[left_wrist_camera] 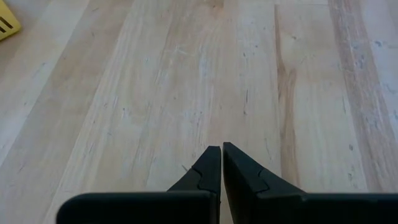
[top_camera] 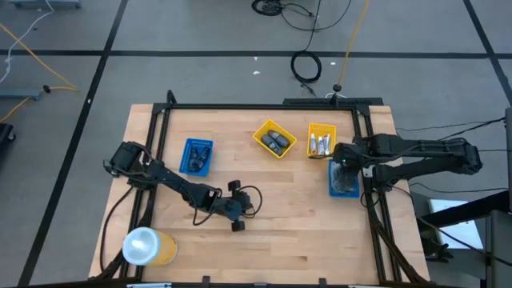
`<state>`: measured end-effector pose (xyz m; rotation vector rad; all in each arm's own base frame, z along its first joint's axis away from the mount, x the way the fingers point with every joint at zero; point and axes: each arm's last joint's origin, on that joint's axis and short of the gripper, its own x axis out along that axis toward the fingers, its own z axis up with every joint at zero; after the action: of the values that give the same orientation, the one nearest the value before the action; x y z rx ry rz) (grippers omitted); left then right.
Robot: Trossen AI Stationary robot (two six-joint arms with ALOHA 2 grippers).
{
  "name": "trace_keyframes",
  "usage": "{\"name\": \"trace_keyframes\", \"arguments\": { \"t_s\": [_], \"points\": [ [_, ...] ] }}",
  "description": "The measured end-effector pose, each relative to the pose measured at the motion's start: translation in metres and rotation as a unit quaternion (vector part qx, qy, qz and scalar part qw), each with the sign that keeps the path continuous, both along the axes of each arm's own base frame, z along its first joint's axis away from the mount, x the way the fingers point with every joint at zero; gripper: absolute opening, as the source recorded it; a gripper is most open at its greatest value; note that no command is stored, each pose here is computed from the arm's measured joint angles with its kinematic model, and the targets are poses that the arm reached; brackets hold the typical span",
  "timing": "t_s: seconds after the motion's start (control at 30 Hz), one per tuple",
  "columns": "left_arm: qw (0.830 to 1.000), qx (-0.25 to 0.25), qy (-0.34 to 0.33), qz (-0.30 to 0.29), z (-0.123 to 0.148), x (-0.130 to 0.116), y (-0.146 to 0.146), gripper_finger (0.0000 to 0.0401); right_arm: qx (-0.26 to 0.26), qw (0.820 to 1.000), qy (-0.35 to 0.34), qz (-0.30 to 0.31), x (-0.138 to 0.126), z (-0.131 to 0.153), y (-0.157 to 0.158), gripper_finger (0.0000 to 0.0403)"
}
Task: Pick & Place Travel size toiletries
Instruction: Put the black hairbrush into the right blue bin, then return to Home Position
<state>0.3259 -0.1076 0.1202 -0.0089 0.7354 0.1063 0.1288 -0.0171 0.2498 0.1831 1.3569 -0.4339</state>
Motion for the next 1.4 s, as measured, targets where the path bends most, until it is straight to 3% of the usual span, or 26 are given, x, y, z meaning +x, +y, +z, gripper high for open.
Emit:
{"name": "trace_keyframes", "arguments": {
  "t_s": [0.17, 0.47, 0.67, 0.93, 1.07, 1.17, 1.3, 1.4],
  "points": [
    [1.000, 0.000, 0.000, 0.000, 0.000, 0.000, 0.000, 0.0019, 0.042, 0.996, -0.006, -0.075, 0.001, -0.008, 0.002, 0.0142],
    [1.000, -0.001, -0.001, 0.001, 0.000, 0.000, 0.000, 0.0019, 0.078, 0.993, 0.034, -0.083, 0.003, -0.061, 0.004, 0.0016],
    [1.000, 0.001, -0.003, 0.002, 0.000, 0.000, 0.000, 0.0019, 0.077, 0.992, 0.039, -0.087, 0.003, -0.061, 0.004, 0.0014],
    [1.000, 0.001, -0.003, 0.002, 0.000, 0.000, 0.000, 0.0019, 0.070, 0.990, -0.041, -0.117, 0.008, -0.028, 0.003, 0.0001],
    [1.000, 0.001, -0.003, 0.002, 0.000, 0.000, 0.000, 0.0019, 0.048, 0.983, -0.166, -0.069, 0.028, -0.025, 0.005, 0.0004],
    [1.000, 0.001, -0.002, 0.002, 0.000, 0.000, 0.000, 0.0019, 0.011, 0.951, -0.309, -0.010, 0.051, -0.032, 0.008, 0.0002],
    [1.000, 0.000, -0.002, 0.001, 0.000, 0.000, 0.000, 0.0019, -0.001, 0.869, -0.479, 0.124, 0.064, -0.051, 0.016, 0.0002],
    [1.000, 0.000, -0.002, 0.001, 0.000, 0.000, 0.000, 0.0019, -0.012, 0.817, -0.559, 0.138, 0.057, -0.058, 0.017, 0.0001]
  ]
}}
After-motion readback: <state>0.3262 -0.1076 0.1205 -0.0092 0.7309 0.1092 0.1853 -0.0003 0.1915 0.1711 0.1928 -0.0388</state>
